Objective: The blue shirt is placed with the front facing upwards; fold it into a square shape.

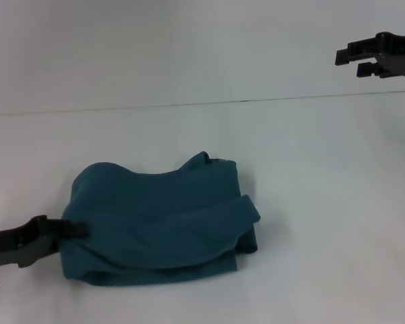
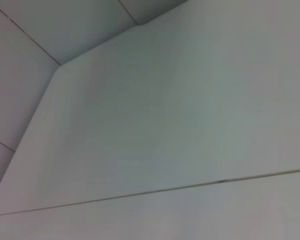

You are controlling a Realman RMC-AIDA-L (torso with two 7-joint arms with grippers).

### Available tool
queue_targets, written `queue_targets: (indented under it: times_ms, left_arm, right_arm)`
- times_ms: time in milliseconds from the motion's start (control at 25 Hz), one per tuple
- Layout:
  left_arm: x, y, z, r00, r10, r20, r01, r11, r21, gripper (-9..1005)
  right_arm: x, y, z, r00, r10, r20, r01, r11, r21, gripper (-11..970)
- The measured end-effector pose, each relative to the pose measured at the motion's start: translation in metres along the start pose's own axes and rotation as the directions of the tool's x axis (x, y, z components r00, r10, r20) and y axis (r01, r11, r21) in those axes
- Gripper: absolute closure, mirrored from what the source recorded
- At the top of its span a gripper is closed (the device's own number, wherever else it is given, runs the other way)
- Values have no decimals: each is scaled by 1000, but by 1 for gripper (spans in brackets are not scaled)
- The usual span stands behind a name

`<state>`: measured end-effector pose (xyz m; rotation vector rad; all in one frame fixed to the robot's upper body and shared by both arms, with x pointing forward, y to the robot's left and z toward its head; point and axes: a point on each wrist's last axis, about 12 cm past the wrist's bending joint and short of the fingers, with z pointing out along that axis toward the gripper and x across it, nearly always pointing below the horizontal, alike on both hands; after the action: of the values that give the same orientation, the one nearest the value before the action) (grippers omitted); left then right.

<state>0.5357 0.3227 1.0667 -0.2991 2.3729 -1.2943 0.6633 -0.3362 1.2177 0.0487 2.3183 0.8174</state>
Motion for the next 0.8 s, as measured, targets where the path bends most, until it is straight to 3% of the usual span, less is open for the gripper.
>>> queue_targets:
  times_ms: [280,520,600,680,800]
  left_arm:
    - [-12,-4,-10,997,70,-11,-70,996,-56,693]
    - [-25,-2,-47,997,57,59,-49,990,-131,626]
    - [-25,-2,-59,994,38,107,-26,993,-113,566]
    - [-19,-3,-66,988,-3,156,9,999,-38,506]
    - [-5,-3,-56,988,-73,137,62,995,78,417]
  right_arm:
    - [2,-3,-1,1000,6,0,-6,1000,5,344]
    - [1,-4,-2,1000,6,0,-6,1000,7,345]
    - [2,-3,-2,1000,5,-3,-5,1000,5,346]
    - [2,-3,-2,1000,6,-5,-6,1000,4,346]
    - [2,-3,-2,1000,7,-5,-7,1000,2,347]
